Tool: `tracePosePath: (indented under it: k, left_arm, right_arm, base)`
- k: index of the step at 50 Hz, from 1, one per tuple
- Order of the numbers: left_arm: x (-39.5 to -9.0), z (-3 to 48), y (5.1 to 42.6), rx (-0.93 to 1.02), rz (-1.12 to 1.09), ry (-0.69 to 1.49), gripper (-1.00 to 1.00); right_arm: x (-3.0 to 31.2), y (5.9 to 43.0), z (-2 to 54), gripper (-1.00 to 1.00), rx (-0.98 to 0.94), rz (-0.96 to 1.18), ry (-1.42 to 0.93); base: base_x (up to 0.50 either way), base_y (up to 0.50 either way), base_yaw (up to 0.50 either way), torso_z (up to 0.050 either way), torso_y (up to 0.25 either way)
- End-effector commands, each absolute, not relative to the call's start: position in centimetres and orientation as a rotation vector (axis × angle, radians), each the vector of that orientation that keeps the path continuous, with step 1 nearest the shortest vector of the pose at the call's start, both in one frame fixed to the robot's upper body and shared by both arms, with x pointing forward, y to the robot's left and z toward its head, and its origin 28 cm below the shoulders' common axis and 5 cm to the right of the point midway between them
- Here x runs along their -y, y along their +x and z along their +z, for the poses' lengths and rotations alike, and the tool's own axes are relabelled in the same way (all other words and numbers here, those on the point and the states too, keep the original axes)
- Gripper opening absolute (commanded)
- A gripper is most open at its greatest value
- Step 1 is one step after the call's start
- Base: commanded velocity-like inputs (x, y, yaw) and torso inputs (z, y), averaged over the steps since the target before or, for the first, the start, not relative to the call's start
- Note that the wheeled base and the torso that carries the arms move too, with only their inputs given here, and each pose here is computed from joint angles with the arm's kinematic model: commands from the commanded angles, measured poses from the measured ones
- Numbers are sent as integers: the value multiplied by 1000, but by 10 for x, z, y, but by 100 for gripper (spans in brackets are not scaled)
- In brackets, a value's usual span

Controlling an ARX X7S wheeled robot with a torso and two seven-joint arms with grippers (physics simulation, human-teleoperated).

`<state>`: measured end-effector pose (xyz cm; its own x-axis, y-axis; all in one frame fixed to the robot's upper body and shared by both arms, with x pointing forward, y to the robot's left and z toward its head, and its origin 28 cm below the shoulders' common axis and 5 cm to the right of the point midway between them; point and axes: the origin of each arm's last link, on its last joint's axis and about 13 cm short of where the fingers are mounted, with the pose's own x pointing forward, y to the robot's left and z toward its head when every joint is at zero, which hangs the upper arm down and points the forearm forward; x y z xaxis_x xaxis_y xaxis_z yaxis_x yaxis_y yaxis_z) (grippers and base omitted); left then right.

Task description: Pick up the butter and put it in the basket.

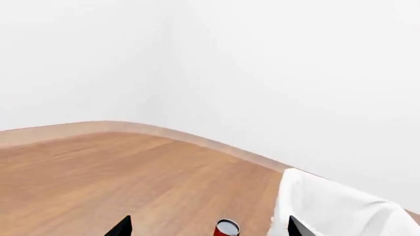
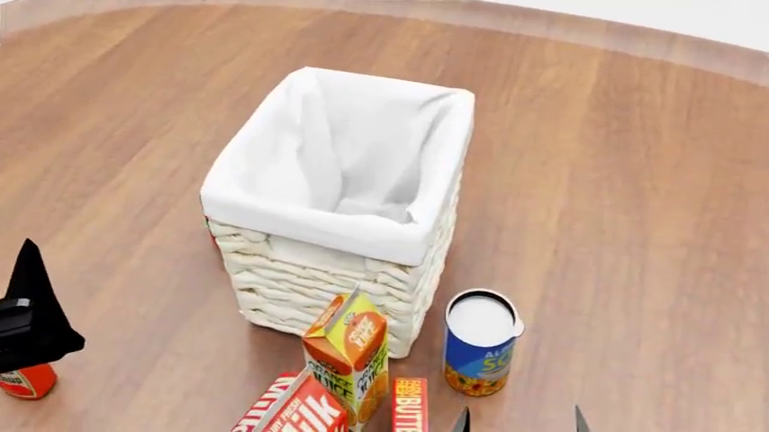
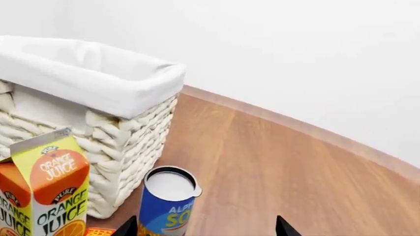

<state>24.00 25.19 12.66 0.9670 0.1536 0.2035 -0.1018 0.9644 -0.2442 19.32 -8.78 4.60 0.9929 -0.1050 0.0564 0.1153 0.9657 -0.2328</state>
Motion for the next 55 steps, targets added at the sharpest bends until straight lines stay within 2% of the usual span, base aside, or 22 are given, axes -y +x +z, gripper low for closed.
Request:
tracePosePath:
  k: [1,23,40,48,55]
  left_arm:
    - [-252,127,237,249,105,-257,100]
    - [-255,127,242,238,125,-258,100]
    - [-256,130,238,229,136,-278,100]
    - [-258,130,236,224,146,-273,100]
    - [-257,127,229,219,139,-265,100]
  right_arm:
    - [88,193,47,100,46,-115,-241]
    - [85,196,48,100,42,-111,-245]
    - [71,200,30,100,-13,245,-29]
    - [75,194,35,100,41,235,-23]
    - [81,189,34,100,111,121,-27]
  base:
    - [0,0,0,0,-250]
    - [0,0,0,1,-250]
    - [0,0,0,0,0]
    - [0,0,0,0,0]
    - [0,0,0,0,0]
